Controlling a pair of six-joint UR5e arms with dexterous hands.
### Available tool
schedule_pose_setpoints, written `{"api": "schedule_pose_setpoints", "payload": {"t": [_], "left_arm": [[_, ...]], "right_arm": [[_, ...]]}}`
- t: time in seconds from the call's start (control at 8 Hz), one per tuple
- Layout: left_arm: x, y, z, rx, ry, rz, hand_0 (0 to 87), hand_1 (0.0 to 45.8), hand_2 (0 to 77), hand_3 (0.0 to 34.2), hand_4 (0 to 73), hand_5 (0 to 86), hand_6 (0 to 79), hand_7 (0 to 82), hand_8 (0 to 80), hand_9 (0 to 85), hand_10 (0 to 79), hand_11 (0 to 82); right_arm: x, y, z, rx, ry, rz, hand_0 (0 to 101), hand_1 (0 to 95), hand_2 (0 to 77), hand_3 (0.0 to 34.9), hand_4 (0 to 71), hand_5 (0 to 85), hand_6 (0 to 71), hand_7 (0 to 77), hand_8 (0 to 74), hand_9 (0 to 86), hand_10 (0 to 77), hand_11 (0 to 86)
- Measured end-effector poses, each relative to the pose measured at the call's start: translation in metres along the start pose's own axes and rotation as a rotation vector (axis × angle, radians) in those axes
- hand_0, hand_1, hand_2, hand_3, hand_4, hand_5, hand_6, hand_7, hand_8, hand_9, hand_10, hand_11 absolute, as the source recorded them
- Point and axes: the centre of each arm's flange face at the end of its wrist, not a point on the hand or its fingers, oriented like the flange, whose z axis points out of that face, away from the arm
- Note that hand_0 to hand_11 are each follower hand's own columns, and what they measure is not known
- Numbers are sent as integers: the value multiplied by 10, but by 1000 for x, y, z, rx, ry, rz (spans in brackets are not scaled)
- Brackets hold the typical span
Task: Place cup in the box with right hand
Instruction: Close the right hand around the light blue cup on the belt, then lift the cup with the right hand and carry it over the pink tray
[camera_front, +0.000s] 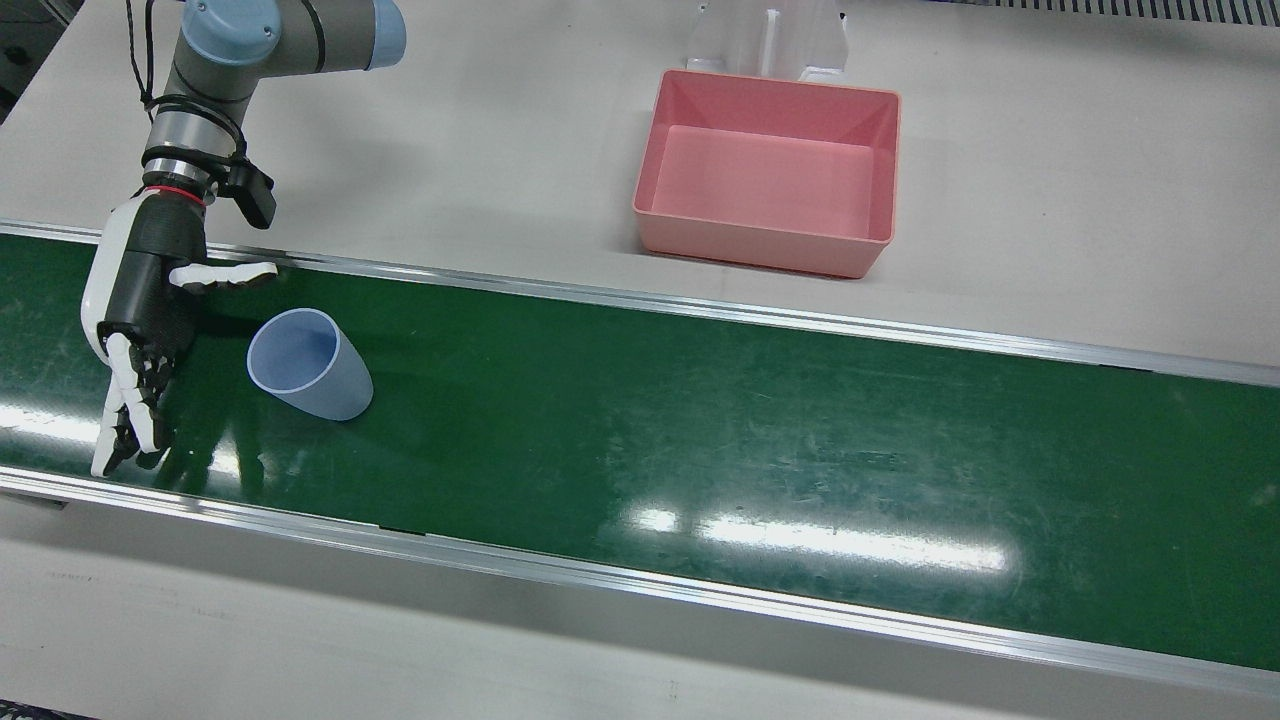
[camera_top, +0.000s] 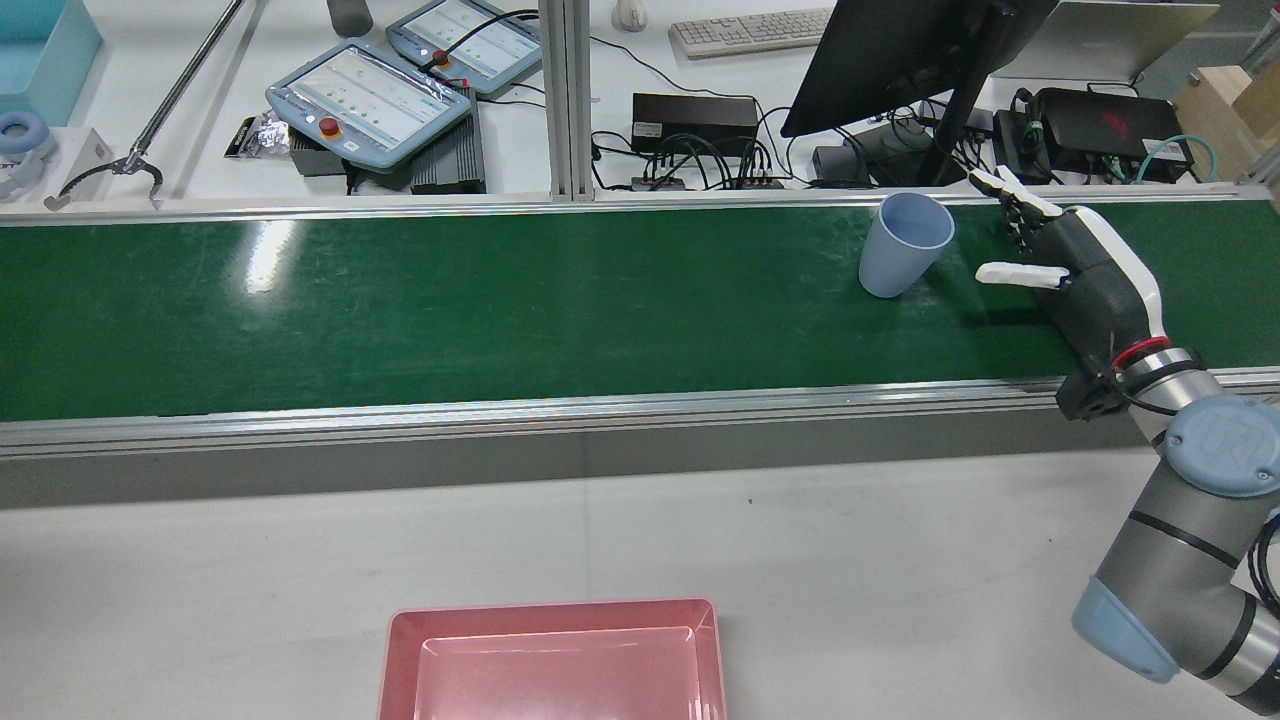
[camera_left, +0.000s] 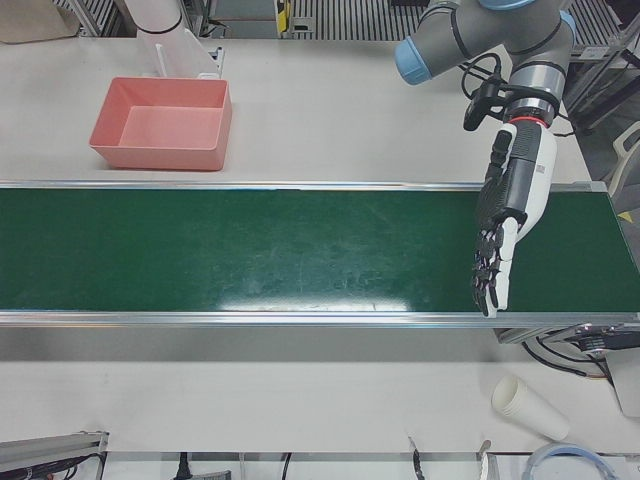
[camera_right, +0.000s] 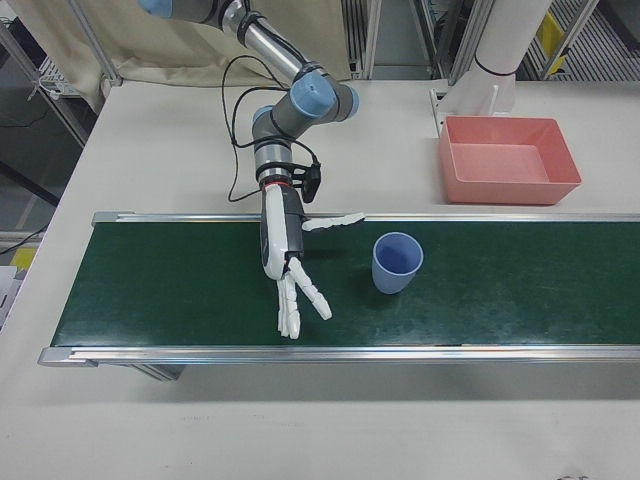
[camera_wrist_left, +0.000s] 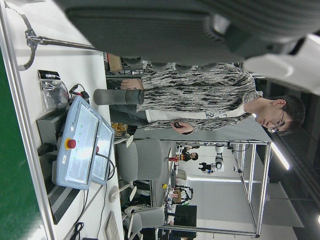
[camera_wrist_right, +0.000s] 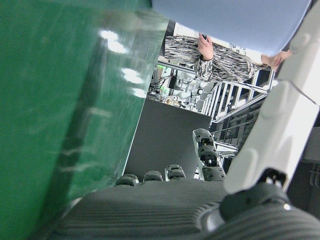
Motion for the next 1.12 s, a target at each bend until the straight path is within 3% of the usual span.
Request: {"api": "schedule_pose_setpoints", "payload": {"t": [0.12,0.38,0.5,0.62,0.88,1.12], "left_arm": [[0,0,0,0,0,0,0,5,5,0,11,5,0,5,0,0,0,0],[0,0,0,0,0,1,0,5,5,0,11,5,5,5,0,0,0,0],[0,0,0,0,0,1,0,5,5,0,11,5,5,5,0,0,0,0],[0,0,0,1,0,1,0,5,5,0,11,5,0,5,0,0,0,0],[0,0,0,0,0,1,0,5,5,0,11,5,5,5,0,0,0,0],[0,0,0,0,0,1,0,5,5,0,11,5,5,5,0,0,0,0]], "right_arm": [[-2,-1,0,2,-4,-1,467,120,5,8,0,44,16,55,5,5,5,11],[-3,-1,2,5,-9,-8,467,136,5,7,0,44,38,87,16,5,5,16],[-5,-1,2,8,-11,-21,484,213,125,11,71,76,169,365,60,125,142,202],[-8,-2,2,11,-16,-31,484,213,125,11,71,76,169,365,180,262,142,202],[-29,-1,5,10,-54,-33,520,71,376,12,289,142,327,573,382,447,344,398],[-53,18,-3,-26,-87,-8,528,33,404,6,305,147,344,709,485,518,447,502]]}}
